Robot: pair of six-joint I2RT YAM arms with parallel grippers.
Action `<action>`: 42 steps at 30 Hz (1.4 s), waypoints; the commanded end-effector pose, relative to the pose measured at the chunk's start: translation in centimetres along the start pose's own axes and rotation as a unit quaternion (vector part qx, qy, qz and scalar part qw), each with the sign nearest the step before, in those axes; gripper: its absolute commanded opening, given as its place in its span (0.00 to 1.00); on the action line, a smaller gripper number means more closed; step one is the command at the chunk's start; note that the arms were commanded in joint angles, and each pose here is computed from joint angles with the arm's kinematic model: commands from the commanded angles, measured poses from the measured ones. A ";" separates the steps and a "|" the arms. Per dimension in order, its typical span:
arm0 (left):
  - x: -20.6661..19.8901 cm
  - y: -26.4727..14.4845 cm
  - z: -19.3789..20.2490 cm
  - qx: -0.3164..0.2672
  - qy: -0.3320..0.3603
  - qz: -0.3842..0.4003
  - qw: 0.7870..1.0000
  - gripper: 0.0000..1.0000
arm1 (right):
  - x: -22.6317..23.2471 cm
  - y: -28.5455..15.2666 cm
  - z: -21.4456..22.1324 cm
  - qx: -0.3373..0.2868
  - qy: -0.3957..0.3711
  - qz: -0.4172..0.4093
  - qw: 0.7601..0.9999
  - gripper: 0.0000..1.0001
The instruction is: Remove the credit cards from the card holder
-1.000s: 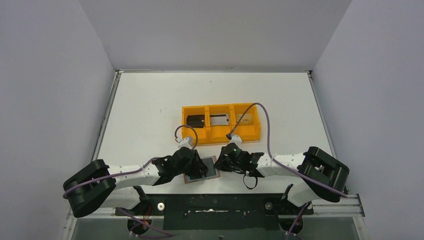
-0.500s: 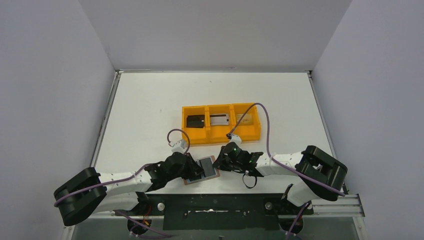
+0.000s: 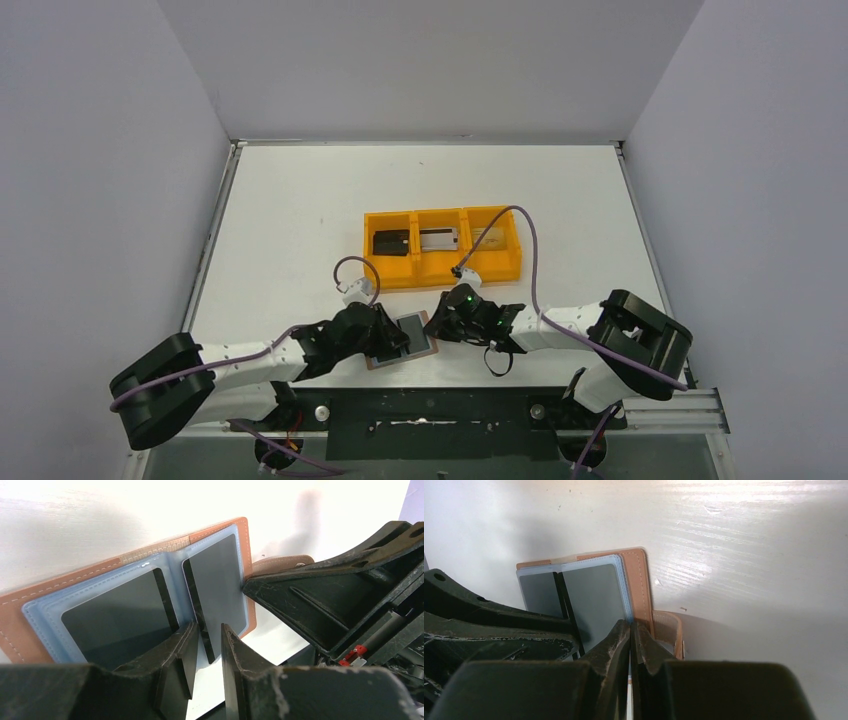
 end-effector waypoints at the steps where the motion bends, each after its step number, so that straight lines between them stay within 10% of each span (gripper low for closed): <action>1: -0.8 0.4 -0.8 -0.010 0.005 0.007 1.000 0.24 | -4.9 0.4 1.6 0.030 -0.015 0.093 0.995 0.00; 13: -0.7 0.0 -1.1 -0.029 -0.014 0.015 0.999 0.00 | -5.0 0.3 1.7 0.030 -0.013 0.096 0.995 0.00; 42: -0.5 -0.8 -1.2 -0.017 0.010 0.016 1.000 0.00 | 1.1 -1.6 0.1 -0.001 -0.080 0.001 0.997 0.09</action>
Point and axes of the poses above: each gripper's point midway between its finger pads, its own y axis out along the fingers, its own x axis along the line the jaws close on, z = x × y, the point moved 4 cm from there along -y, back along the fingers, and after that the axes turned 14 degrees about y, right-handed, at the moved point
